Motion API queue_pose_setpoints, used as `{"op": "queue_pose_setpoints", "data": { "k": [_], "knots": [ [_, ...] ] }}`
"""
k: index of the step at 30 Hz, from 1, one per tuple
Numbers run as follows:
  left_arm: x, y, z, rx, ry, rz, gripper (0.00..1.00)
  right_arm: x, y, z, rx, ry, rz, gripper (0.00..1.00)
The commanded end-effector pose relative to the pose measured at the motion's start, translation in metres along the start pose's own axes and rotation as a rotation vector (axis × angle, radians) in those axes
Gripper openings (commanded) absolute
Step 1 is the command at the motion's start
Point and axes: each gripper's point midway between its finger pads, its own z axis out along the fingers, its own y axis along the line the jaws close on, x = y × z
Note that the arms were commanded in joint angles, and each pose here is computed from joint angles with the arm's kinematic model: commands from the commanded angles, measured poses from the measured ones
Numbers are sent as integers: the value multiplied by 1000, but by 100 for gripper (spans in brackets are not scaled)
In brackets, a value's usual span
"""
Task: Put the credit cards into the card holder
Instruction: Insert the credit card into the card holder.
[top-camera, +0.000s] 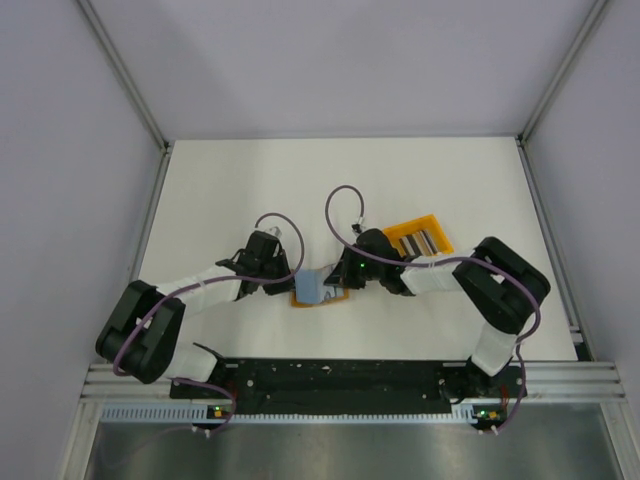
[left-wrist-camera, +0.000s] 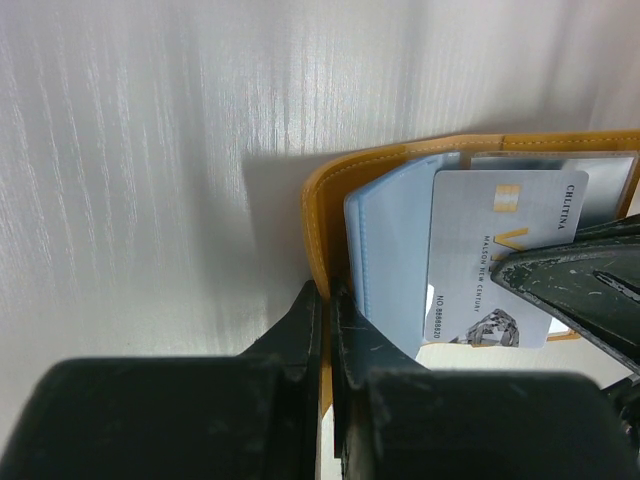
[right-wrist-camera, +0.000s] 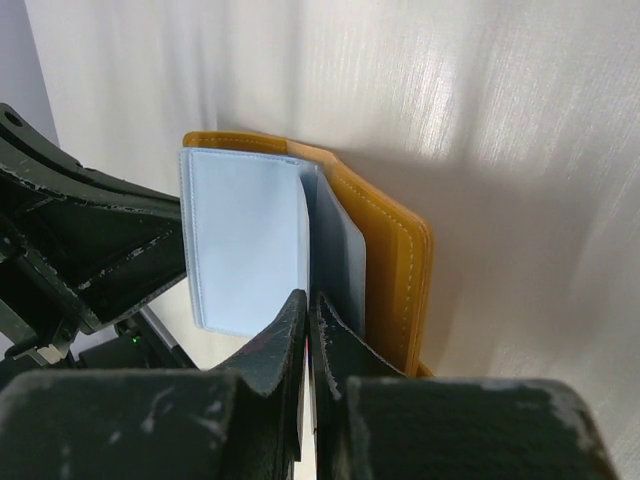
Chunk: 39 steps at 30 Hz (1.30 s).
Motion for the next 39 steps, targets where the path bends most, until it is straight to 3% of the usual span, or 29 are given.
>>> {"op": "queue_pose_setpoints", "data": {
  "k": [1,18,30,34,36,39],
  "knots": [
    [21,26,4,-91,56,13,0,-2,-5,6,-4,-7,10,0],
    [23,27,7,-92,70,14,0,23,-31,19,63,70,47,0],
    [23,27,8,-92,72,7,0,36,-26,22,76,118,53,0],
    [24,27,8,-92,74,7,0,30,-27,18,91,81,39,0],
    [24,27,8,-94,77,10,0,31,-33,18,154,99,21,0],
    [24,28,8,-94,75,6,0,39,-27,22,113,136,7,0]
  ]
}}
